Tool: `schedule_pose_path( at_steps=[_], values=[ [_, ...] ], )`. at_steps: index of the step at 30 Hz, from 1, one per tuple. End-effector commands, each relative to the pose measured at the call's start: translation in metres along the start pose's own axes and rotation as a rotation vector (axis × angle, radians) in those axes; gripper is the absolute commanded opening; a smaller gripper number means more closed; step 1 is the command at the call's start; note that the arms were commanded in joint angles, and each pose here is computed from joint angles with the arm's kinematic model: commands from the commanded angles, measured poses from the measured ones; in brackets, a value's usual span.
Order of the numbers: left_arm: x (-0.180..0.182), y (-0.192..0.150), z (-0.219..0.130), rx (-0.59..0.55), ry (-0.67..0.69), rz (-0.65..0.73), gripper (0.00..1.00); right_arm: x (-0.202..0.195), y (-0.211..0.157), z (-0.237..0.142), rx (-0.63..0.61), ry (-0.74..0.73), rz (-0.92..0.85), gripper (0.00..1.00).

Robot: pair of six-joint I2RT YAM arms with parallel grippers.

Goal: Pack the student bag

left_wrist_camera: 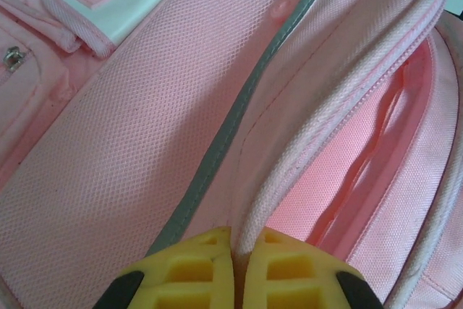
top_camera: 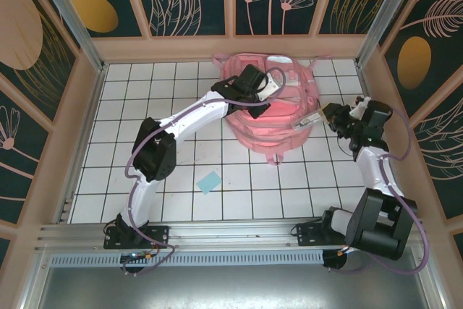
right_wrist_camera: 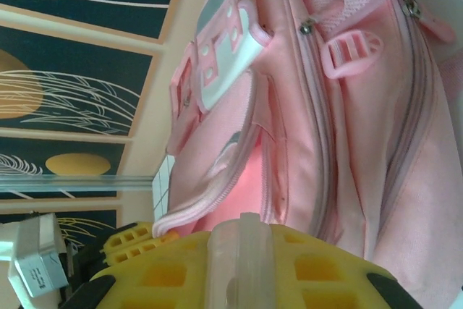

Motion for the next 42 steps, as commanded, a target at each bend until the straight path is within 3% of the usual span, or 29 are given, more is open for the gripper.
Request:
schedule_pose_path(
  at_steps=[1, 8, 14, 22, 24, 27, 32, 42],
  values=[
    [0.008, 0.019, -0.005, -0.066, -0.007, -0.087, 0.00, 0.012, -0.009, 0.006, -0.039, 0.090, 0.035, 0.07],
    [0.005, 0.057, -0.035, -0.226, -0.106, -0.262, 0.00, 0.020, -0.029, 0.032, -0.075, 0.189, 0.126, 0.09],
    [-0.004, 0.062, -0.044, -0.283, -0.181, -0.324, 0.00, 0.034, -0.037, 0.064, -0.087, 0.222, 0.145, 0.09],
    [0.001, 0.079, -0.069, -0.416, -0.170, -0.374, 0.00, 0.035, -0.052, 0.120, -0.092, 0.225, 0.215, 0.11],
    [0.003, 0.082, -0.070, -0.425, -0.164, -0.371, 0.00, 0.039, -0.056, 0.137, -0.092, 0.197, 0.206, 0.18],
    [0.006, 0.082, -0.072, -0.423, -0.134, -0.372, 0.00, 0.034, -0.057, 0.154, -0.123, 0.096, 0.200, 0.35],
    [0.021, 0.074, -0.076, -0.426, -0.043, -0.405, 0.00, 0.027, -0.049, 0.133, -0.231, -0.019, 0.146, 0.64],
    [0.059, 0.052, -0.068, -0.458, -0.028, -0.550, 0.00, 0.028, -0.038, 0.070, -0.159, -0.204, -0.114, 0.87]
  ],
)
Point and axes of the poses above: each hand's point on the last joint's axis, 136 mm out from that joint toward the fingers, its own z axis out along the fingers, its own x axis along the line the jaws close on, y = z × x, the point moved 5 cm from there along -z, back along the fingers, and after that the axes turned 11 degrees about z, right-handed, at the moved point
